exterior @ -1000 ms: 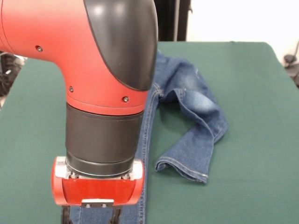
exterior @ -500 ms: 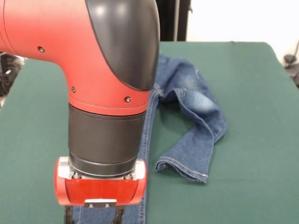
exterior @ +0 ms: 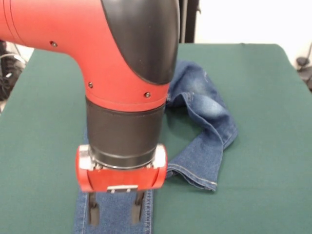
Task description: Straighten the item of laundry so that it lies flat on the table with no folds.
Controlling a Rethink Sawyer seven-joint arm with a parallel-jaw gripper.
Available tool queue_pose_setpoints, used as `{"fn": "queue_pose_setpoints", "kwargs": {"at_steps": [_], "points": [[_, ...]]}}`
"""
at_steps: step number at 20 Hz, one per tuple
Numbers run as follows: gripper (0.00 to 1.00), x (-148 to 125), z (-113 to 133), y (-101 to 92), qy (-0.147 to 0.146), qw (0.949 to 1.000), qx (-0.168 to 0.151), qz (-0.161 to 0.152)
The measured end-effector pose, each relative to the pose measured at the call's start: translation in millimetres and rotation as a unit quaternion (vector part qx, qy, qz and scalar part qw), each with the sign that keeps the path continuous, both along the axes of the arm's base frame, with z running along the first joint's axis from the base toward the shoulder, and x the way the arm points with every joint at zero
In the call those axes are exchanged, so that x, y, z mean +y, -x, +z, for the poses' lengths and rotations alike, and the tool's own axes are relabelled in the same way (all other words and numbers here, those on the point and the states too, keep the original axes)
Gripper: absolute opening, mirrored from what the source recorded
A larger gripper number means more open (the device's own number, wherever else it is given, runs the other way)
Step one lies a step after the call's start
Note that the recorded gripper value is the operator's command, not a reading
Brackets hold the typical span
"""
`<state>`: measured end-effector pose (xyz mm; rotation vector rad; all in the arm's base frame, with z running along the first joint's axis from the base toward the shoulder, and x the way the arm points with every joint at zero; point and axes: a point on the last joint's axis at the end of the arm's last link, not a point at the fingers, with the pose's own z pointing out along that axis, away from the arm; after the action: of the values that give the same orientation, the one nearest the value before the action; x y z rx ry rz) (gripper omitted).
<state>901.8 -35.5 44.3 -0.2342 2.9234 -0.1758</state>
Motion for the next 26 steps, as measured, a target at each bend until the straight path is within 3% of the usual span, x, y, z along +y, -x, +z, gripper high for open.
{"fn": "queue_pose_setpoints", "kwargs": {"at_steps": [4, 20, 26], "points": [[1.00, 0, 9, 6.6, -0.002, 0.9996, 0.030, -0.002], [1.00, 3, 26, 14.1, -0.008, 0.9988, 0.049, -0.003], [1.00, 12, 27, 27.6, -0.006, 0.9976, 0.069, 0.001]]}}
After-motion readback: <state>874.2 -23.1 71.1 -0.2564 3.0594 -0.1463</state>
